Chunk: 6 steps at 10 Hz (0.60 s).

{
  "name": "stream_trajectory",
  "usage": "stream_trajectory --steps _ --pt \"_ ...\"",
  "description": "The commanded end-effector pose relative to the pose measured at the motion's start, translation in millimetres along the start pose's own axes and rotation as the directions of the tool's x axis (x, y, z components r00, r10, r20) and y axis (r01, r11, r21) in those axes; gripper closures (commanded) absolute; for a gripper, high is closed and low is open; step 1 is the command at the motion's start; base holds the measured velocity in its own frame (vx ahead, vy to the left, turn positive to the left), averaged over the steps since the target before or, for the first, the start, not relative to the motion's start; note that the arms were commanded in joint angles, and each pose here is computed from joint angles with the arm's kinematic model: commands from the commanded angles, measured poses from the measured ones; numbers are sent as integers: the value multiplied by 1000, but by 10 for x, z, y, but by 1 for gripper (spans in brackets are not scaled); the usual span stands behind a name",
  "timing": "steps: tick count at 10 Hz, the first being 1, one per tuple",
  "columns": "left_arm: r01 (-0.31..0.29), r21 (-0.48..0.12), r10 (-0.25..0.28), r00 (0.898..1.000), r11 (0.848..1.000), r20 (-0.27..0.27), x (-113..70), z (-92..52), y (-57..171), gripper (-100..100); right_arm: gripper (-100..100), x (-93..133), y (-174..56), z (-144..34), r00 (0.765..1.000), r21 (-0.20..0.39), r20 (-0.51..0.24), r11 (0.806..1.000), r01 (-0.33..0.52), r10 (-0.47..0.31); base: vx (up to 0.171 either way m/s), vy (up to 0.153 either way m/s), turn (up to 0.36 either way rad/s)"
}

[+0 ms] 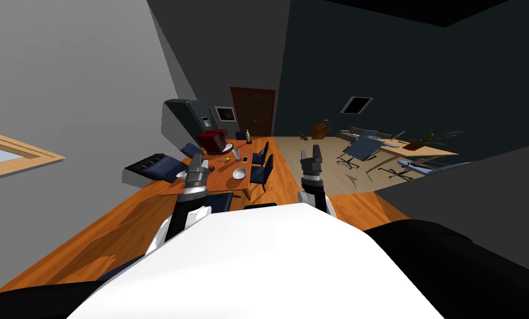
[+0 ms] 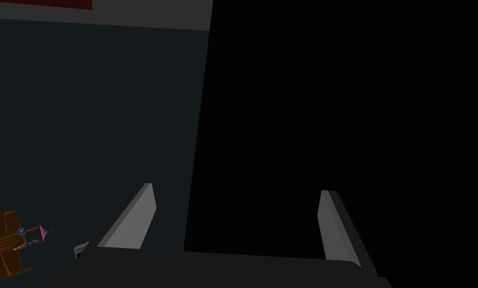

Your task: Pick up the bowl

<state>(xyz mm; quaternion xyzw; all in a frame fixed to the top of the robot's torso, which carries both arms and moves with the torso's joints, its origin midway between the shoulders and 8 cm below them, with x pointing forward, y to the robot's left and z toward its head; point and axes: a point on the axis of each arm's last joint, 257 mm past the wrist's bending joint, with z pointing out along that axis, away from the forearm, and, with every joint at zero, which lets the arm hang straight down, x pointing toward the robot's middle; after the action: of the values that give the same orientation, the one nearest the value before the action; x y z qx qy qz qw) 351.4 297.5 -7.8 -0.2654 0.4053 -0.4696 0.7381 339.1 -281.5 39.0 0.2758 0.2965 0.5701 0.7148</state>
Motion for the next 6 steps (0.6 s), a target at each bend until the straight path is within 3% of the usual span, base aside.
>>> stream_trajectory --steps 1,2,3,5,6 --pt "-4 -34 4 1000 999 -7 3 -12 84 -100 0 0 0 0 1000 0 0 1000 0 0 -25 -29 -72" --pt "-12 -88 11 1000 996 -16 -25 -50 254 -100 0 0 0 0 1000 0 0 1000 0 0 -39 -51 -154" --pt "-12 -91 11 1000 996 -17 -24 -51 263 -100 0 0 0 0 1000 0 0 1000 0 0 -37 -43 -74" --pt "-28 -194 23 999 981 -30 -106 -152 586 -100 0 0 0 0 1000 0 0 1000 0 0 -54 -56 -183" --pt "-29 -214 22 999 976 -32 -101 -163 637 -100 0 0 0 0 1000 0 0 1000 0 0 -44 -52 -91"
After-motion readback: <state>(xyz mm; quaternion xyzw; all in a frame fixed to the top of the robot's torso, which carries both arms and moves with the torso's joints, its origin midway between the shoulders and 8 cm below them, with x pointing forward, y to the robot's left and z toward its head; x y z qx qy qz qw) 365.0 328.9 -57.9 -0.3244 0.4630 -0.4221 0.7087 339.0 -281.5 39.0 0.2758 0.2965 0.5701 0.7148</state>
